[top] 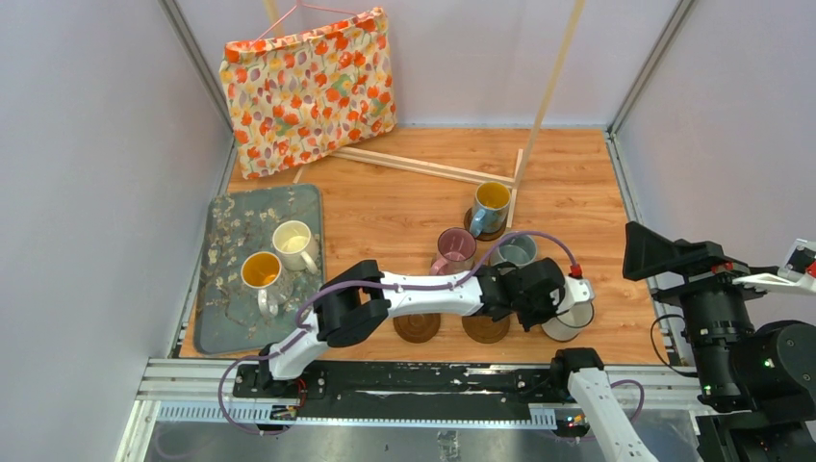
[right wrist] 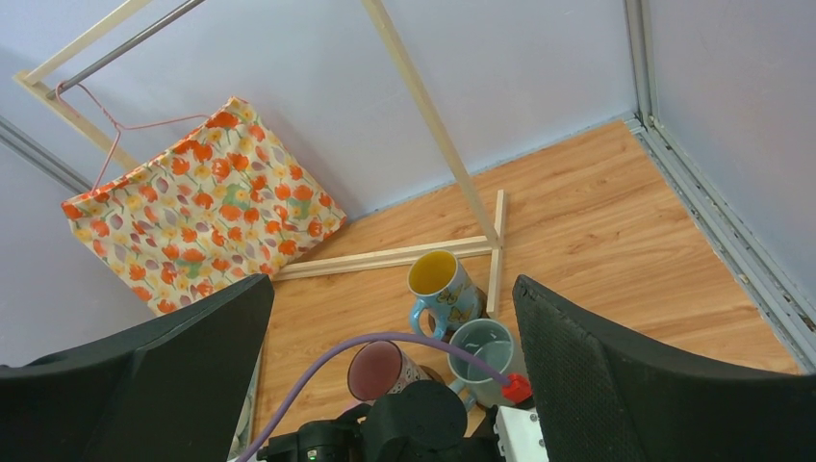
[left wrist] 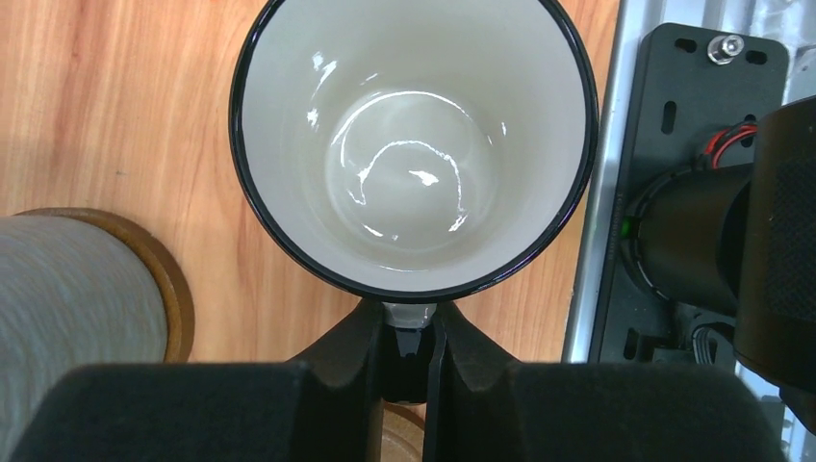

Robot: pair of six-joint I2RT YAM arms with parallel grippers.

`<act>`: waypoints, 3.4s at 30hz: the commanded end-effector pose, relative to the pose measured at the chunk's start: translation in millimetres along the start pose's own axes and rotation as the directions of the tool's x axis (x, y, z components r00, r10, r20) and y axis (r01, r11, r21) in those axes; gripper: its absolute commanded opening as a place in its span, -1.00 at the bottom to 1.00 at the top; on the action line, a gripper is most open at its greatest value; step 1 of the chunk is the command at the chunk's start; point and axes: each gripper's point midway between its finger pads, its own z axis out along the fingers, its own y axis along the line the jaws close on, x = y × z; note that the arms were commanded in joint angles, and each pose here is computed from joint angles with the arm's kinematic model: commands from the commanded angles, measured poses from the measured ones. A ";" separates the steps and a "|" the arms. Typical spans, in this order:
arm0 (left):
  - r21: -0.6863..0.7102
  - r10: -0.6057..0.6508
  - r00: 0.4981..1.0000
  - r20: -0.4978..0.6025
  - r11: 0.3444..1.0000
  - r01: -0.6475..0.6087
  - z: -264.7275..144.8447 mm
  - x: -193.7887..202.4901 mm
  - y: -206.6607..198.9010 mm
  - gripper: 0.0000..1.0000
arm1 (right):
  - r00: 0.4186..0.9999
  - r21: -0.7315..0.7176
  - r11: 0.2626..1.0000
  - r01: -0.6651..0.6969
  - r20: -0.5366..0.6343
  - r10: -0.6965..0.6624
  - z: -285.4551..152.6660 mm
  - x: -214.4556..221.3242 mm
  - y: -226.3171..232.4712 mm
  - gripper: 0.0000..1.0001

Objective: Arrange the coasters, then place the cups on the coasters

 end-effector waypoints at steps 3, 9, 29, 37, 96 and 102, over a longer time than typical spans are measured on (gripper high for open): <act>-0.102 0.029 0.999 -0.045 0.994 -0.033 -5.4 2.5 16.5 -1.00 | 1.000 -0.034 0.999 -0.016 -0.012 0.015 -3.8 3.1 4.3 1.00; -0.135 0.031 0.997 -0.076 0.990 -0.042 -12.3 14.4 23.3 -1.00 | 1.000 -0.036 0.999 -0.025 -0.017 0.024 -4.2 5.0 4.4 1.00; -0.046 0.036 0.993 0.111 0.998 -0.031 -25.8 -44.1 7.6 -1.00 | 0.999 -0.060 0.998 -0.033 -0.028 0.031 -2.7 4.4 10.6 1.00; -0.038 0.040 0.991 0.132 0.999 -0.035 -25.2 -53.2 6.4 -1.00 | 0.999 -0.063 0.998 -0.031 -0.035 0.029 -0.8 5.6 11.2 1.00; -0.038 -0.006 0.997 0.077 0.999 0.009 -9.4 -22.2 13.1 -1.00 | 0.995 -0.088 0.995 -0.052 -0.085 0.044 5.6 18.5 15.7 1.00; -0.039 0.002 0.997 0.081 0.999 0.001 -13.6 -24.5 13.2 -1.00 | 0.995 -0.088 0.995 -0.054 -0.083 0.046 5.4 18.3 15.8 1.00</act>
